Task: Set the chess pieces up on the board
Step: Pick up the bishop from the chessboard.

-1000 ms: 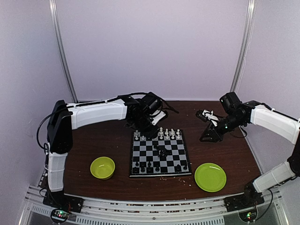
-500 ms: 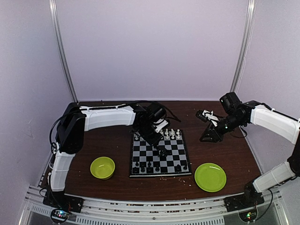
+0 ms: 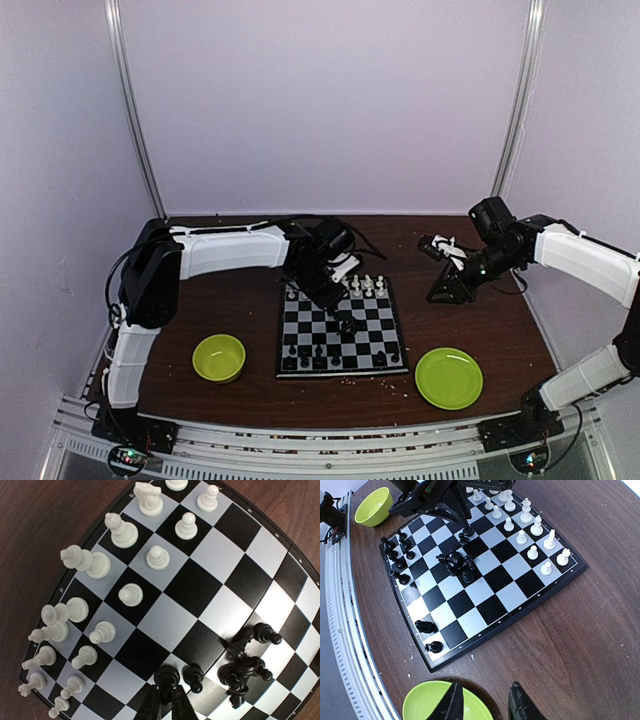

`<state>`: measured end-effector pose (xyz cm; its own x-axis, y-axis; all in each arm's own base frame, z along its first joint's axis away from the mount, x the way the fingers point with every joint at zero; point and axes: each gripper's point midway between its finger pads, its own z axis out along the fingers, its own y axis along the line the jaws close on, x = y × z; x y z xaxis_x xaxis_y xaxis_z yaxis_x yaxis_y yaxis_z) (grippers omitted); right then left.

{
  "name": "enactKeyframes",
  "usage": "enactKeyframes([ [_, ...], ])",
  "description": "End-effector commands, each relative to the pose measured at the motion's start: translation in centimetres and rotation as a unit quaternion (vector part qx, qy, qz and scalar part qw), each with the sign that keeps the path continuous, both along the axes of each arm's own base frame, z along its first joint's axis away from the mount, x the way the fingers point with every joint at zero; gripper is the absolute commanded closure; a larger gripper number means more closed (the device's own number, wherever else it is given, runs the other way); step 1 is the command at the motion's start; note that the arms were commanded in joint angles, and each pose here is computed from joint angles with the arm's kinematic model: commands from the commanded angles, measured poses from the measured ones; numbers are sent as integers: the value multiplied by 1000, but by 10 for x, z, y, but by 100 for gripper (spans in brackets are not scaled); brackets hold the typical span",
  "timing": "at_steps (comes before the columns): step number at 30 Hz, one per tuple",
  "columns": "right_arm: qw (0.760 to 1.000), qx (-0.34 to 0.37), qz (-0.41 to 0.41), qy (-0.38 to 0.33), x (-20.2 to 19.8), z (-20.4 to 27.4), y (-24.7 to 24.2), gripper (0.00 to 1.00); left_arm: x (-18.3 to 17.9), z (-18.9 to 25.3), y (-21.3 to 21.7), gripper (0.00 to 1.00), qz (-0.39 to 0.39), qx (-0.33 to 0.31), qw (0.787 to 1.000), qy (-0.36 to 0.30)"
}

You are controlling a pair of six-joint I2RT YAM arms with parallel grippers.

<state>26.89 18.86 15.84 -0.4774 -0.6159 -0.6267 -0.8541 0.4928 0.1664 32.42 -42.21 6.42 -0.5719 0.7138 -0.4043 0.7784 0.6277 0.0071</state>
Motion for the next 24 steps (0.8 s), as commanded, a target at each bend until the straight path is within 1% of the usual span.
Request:
enactKeyframes([
  [1, 1000, -3, -1, -13, 5, 8, -1, 70, 4, 2, -3, 92, -2, -3, 1000, -4],
  [3, 1000, -3, -1, -12, 5, 8, -1, 70, 5, 2, -1, 92, -3, 5, 1000, -5],
  [6, 1000, -3, -1, -13, 5, 8, -1, 70, 6, 6, 2, 98, -4, 13, 1000, -10],
  [8, 1000, -3, 0, -13, 5, 8, -1, 70, 5, 14, 4, 99, -4, 11, 1000, -14],
  [14, 1000, -3, 0, -14, 5, 9, -1, 70, -3, 64, 5, 99, -17, -22, 999, -39],
  [17, 1000, -2, -1, -15, 5, 10, -1, 70, -16, 84, -2, 99, -36, -46, 998, -40],
  [19, 1000, -3, -1, -16, 5, 10, -1, 70, -28, 89, -9, 99, -52, -55, 996, -37],
  [22, 1000, -3, -1, -16, 5, 10, -1, 70, -34, 86, -11, 95, -58, -49, 996, -36],
  [24, 1000, -2, -1, -17, 4, 11, -1, 70, -29, 79, -6, 86, -46, -31, 997, -45],
])
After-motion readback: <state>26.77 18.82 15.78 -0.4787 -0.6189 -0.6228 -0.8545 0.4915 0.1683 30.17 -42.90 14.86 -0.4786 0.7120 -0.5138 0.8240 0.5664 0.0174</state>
